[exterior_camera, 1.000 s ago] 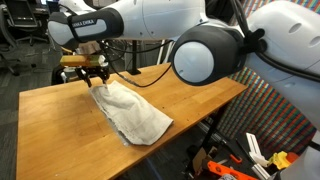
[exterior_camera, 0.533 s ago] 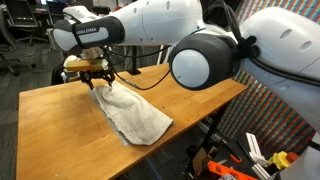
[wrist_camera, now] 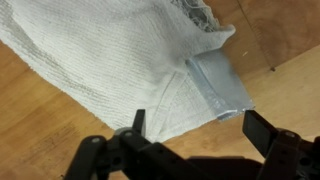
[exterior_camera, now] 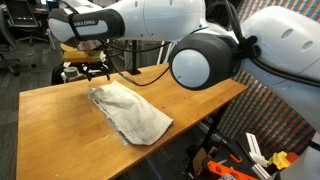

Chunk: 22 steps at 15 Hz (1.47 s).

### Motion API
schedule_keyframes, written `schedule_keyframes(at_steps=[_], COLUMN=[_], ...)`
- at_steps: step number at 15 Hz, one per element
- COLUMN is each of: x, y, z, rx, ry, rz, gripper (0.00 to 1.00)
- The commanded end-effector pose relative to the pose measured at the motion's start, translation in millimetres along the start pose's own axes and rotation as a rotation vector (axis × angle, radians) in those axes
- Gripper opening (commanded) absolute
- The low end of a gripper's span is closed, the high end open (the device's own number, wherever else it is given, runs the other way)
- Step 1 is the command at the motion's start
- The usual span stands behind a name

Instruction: Fold the towel in half from right to left

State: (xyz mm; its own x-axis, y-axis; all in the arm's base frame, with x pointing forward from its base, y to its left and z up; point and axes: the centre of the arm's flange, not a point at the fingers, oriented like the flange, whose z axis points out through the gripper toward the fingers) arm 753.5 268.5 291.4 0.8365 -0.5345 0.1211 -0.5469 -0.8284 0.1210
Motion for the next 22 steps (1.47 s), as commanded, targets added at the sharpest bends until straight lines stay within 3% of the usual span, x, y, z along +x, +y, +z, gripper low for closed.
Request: schedule_keyframes(at_steps=[1, 4, 7, 8, 9, 17, 20, 22], x=[16.8, 7.9, -4.8, -7.8, -11.0, -0.4, 14.0, 25.7], y=[-15.5, -15.1, -21.1, -23.4, -25.8, -21.4, -19.3, -17.7], z=[-3.7, 16.1, 33.7, 38.1, 41.8, 45.5, 45.5, 43.5], rx=[-0.086, -0.155, -0.165, -0.165, -0.165, -0.171, -0.173, -0.166], ry=[0.010, -0.061, -0.101, -0.100, -0.101, -0.091, -0.093, -0.098], rz=[-0.009, -0.048, -0.080, -0.087, -0.092, -0.054, -0.009, 0.032], gripper=[1.00, 1.00, 1.00, 0.84, 0.74, 0.13, 0.03, 0.04])
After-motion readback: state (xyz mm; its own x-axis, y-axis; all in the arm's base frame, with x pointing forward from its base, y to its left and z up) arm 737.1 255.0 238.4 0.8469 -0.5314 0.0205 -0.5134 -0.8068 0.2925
